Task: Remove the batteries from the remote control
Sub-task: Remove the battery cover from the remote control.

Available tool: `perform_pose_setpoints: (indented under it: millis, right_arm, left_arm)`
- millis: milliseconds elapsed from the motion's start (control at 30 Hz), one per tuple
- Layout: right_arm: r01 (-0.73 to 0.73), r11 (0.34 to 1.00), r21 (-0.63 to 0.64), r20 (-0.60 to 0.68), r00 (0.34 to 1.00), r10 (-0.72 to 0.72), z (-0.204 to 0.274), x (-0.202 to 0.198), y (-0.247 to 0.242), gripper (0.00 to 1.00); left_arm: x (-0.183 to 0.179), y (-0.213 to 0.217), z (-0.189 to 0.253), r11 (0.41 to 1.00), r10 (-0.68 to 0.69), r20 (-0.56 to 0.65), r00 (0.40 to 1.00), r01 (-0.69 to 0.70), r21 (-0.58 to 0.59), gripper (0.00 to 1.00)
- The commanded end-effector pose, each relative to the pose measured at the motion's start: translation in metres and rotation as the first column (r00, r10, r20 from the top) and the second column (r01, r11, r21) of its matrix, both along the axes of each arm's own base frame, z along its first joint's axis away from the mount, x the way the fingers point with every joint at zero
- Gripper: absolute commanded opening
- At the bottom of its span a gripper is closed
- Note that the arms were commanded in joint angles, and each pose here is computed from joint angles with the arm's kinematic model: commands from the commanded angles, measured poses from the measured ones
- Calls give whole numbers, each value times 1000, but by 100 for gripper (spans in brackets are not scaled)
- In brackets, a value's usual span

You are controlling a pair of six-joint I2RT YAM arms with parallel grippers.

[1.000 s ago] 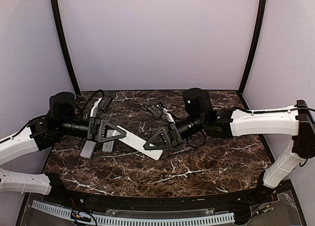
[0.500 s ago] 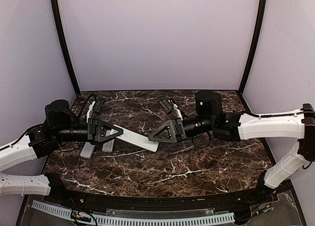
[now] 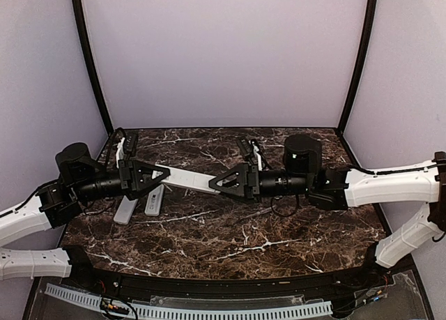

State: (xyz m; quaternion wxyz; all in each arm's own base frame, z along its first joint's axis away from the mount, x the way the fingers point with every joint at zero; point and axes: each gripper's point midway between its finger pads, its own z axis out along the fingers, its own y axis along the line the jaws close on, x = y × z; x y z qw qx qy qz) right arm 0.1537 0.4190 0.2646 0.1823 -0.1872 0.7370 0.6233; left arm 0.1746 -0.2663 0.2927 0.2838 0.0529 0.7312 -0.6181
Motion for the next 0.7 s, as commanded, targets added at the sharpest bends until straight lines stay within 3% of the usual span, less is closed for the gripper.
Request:
perform_pose_setpoints:
  millis: [0,433,667]
  right_arm:
    - [45,997,61,4,999,-45,17,4,7,70]
    - [20,996,87,24,999,-22,27,1,26,55]
    - [47,997,65,-13,999,-46,15,4,25,30]
  left_arm:
    - [0,1,8,999,2,27,1000,-1,-42,0]
    - [-7,-1,14,997,-41,46,998,44,-59,0]
    - [-7,-1,17,997,-37,43,998,40,-69,0]
